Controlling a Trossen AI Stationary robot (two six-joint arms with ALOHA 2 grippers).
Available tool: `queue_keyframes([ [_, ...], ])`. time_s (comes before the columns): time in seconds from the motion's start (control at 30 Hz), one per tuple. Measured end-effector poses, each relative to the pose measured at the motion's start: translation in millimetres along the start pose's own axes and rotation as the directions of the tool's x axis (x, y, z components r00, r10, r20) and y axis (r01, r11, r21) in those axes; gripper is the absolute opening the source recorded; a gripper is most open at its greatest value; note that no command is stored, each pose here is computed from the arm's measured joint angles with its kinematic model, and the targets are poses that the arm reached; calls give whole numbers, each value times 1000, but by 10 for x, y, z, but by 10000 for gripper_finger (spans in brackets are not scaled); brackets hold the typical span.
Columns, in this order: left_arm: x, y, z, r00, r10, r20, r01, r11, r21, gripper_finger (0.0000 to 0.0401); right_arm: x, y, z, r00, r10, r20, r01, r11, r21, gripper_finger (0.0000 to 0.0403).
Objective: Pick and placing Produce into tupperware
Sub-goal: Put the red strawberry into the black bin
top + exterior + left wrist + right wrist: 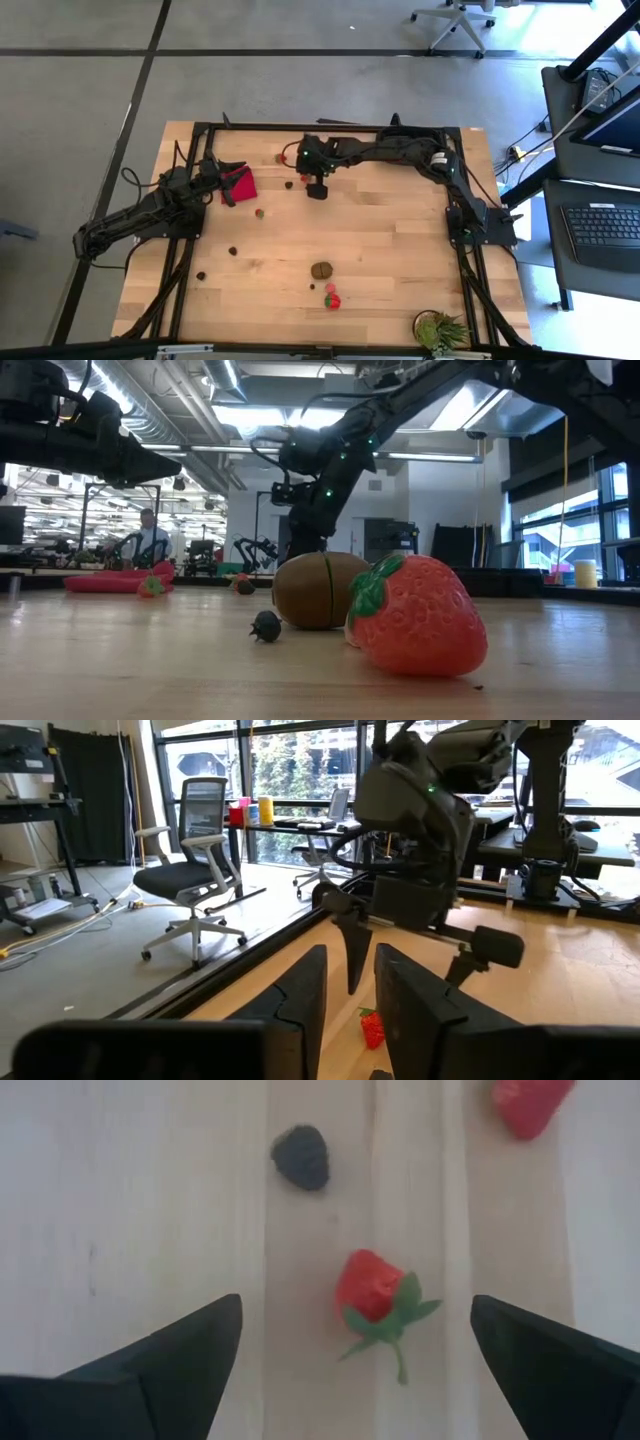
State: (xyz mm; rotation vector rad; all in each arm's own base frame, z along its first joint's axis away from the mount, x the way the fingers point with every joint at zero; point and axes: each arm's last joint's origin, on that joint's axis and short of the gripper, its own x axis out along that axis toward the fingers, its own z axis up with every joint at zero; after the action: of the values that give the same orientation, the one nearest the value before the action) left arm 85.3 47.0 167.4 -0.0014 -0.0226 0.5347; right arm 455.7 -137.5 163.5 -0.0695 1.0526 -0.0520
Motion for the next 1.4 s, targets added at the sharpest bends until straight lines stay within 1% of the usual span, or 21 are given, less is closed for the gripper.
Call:
queue_keyframes([
  [0.2,0,0,0,1000,0,0,0,1000,0,70,2,15,9,997,-79,-18,78,996,-39,391],
  [0.6,0,0,0,1000,0,0,0,1000,0,54,2,9,1,997,-79,-24,79,996,-37,390],
  [0.73,0,0,0,1000,0,0,0,1000,0,48,3,-1,25,996,-87,1,87,995,-39,390],
  [0.8,0,0,1,1000,0,0,0,1000,0,46,33,2,37,996,-91,17,92,995,-39,389],
  [0.9,0,0,0,1000,0,0,0,1000,0,42,90,33,17,995,-97,-2,97,994,-40,380],
  [1.0,0,0,2,1000,0,1,0,1000,0,38,107,59,-9,994,-105,-34,105,994,10,369],
  [1.13,0,0,1,1000,0,1,0,1000,11,34,127,57,0,992,-127,-26,128,990,53,360],
  [1.2,0,0,1,1000,0,1,0,1000,12,32,133,53,-2,990,-136,-27,138,988,65,358],
  [1.4,0,0,2,1000,0,1,0,1000,13,28,134,54,3,990,-136,-24,138,976,166,357],
])
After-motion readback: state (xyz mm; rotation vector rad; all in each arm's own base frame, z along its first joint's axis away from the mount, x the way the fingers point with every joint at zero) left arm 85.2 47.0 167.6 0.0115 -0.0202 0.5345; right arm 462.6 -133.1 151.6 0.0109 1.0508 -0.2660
